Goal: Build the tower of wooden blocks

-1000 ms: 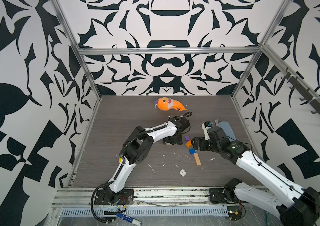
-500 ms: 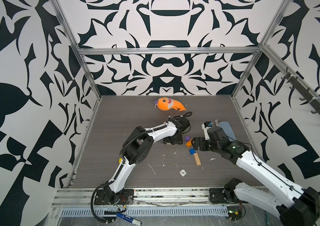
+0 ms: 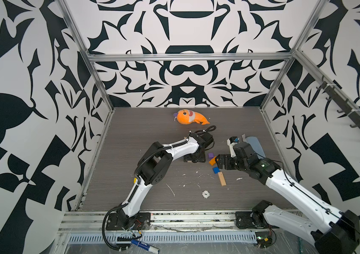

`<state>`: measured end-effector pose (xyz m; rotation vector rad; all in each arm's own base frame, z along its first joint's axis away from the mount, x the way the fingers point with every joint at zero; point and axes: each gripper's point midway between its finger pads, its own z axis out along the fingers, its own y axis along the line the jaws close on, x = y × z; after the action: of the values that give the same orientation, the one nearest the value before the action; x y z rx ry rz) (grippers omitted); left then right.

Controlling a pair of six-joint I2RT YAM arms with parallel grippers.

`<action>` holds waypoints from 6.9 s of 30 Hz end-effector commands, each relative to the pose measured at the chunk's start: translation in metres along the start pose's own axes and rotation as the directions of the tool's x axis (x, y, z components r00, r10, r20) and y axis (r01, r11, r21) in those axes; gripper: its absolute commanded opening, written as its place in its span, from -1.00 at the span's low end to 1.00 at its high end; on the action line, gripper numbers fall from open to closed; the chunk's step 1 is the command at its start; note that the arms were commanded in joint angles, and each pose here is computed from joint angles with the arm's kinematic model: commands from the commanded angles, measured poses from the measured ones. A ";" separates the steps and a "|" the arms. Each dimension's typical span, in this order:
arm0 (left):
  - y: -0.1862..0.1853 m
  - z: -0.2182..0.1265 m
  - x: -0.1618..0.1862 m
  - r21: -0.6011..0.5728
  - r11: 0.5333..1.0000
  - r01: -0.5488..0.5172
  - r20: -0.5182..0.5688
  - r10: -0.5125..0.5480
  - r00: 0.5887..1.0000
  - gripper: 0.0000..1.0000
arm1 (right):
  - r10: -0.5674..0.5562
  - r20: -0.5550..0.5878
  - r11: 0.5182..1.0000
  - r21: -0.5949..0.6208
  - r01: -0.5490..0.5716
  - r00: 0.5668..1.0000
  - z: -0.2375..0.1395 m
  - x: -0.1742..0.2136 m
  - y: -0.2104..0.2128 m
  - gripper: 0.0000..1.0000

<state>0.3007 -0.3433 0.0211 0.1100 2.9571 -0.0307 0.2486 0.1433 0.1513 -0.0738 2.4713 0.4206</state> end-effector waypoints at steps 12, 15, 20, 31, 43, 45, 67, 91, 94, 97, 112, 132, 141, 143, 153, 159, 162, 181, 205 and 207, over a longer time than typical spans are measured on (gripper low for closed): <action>0.017 0.018 0.007 -0.065 0.998 0.013 -0.024 -0.014 1.000 0.45 | 0.007 0.018 1.000 0.000 -0.007 1.000 -0.004 -0.006 0.001 0.99; 0.015 0.019 0.007 -0.057 0.998 0.014 -0.026 -0.016 1.000 0.45 | 0.007 0.018 1.000 -0.001 -0.007 1.000 -0.004 -0.007 0.001 0.99; 0.018 0.021 0.007 -0.071 0.997 0.014 -0.024 -0.016 1.000 0.45 | 0.008 0.013 1.000 -0.001 -0.008 1.000 -0.002 -0.006 0.001 0.99; 0.020 0.021 0.003 -0.082 0.997 0.009 -0.015 -0.010 1.000 0.45 | 0.001 0.015 1.000 -0.001 -0.001 1.000 -0.003 -0.008 0.001 0.99; 0.022 0.022 -0.001 -0.089 0.996 0.008 -0.002 -0.008 1.000 0.45 | 0.000 0.013 1.000 0.001 0.000 1.000 -0.003 -0.008 0.001 0.99; 0.022 0.021 -0.001 -0.089 0.996 0.009 0.001 -0.008 1.000 0.45 | 0.000 0.012 1.000 0.002 0.000 1.000 -0.003 -0.008 0.001 0.99; 0.025 0.028 -0.001 -0.089 0.996 0.023 -0.004 -0.023 1.000 0.46 | 0.000 0.001 1.000 0.007 0.000 1.000 -0.002 -0.006 -0.001 0.99; 0.023 0.026 0.001 -0.073 0.997 0.031 -0.019 -0.033 0.999 0.97 | 0.007 0.002 1.000 -0.002 -0.007 1.000 -0.003 -0.007 0.001 0.99; 0.020 0.023 0.001 -0.054 0.998 0.029 -0.020 -0.031 0.999 0.99 | 0.008 0.004 1.000 -0.002 -0.008 1.000 -0.004 -0.008 0.001 0.99; 0.016 0.020 0.000 -0.027 0.999 0.022 -0.020 -0.022 1.000 0.99 | 0.012 0.002 1.000 -0.007 -0.012 1.000 -0.004 -0.008 0.003 0.98; 0.013 -0.011 -0.011 0.012 1.000 0.003 0.036 -0.004 0.999 0.99 | 0.003 0.004 1.000 -0.014 -0.003 1.000 -0.010 -0.012 0.005 0.99; 0.009 -0.054 -0.021 0.073 0.997 -0.019 0.096 0.012 0.995 0.99 | 0.025 -0.126 0.997 0.074 -0.015 0.992 -0.008 0.025 -0.016 0.90; 0.016 -0.096 -0.020 0.141 0.989 -0.042 0.161 0.019 0.987 0.99 | 0.068 -0.221 0.995 0.092 -0.048 0.973 0.008 0.063 -0.027 0.70; 0.021 -0.100 -0.017 0.137 0.989 -0.055 0.168 0.031 0.985 0.99 | 0.087 -0.243 0.993 0.096 -0.065 0.966 0.013 0.070 -0.028 0.64; 0.068 -0.104 -0.007 0.150 0.989 0.000 0.194 -0.029 0.980 0.99 | 0.038 -0.298 0.993 0.114 -0.004 0.954 0.042 0.092 -0.020 0.40; 0.103 -0.105 0.001 0.136 0.989 0.055 0.187 -0.080 0.979 0.99 | 0.002 -0.332 0.985 0.162 0.055 0.943 0.058 0.100 -0.021 0.35; 0.117 -0.105 0.004 0.135 0.987 0.084 0.188 -0.109 0.976 0.99 | 0.006 -0.338 0.985 0.163 0.053 0.941 0.063 0.104 -0.021 0.28; 0.119 -0.104 -0.001 0.236 0.964 0.123 0.152 -0.162 0.975 0.99 | -0.015 -0.348 0.968 0.229 0.101 0.937 0.065 0.113 -0.032 -0.41; 0.164 -0.116 -0.003 0.284 0.931 0.229 0.128 -0.274 0.953 0.99 | -0.380 -0.314 0.918 -0.016 0.396 0.870 0.065 0.078 0.075 -0.52; 0.175 -0.115 0.002 0.271 0.928 0.257 0.105 -0.294 0.950 0.99 | -0.435 -0.323 0.894 -0.044 0.446 0.840 0.073 0.081 0.090 -0.52</action>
<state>0.3043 -0.1817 0.1327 -0.2376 2.7444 -0.4594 0.2051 0.2300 0.0630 -0.6265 2.7393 0.1483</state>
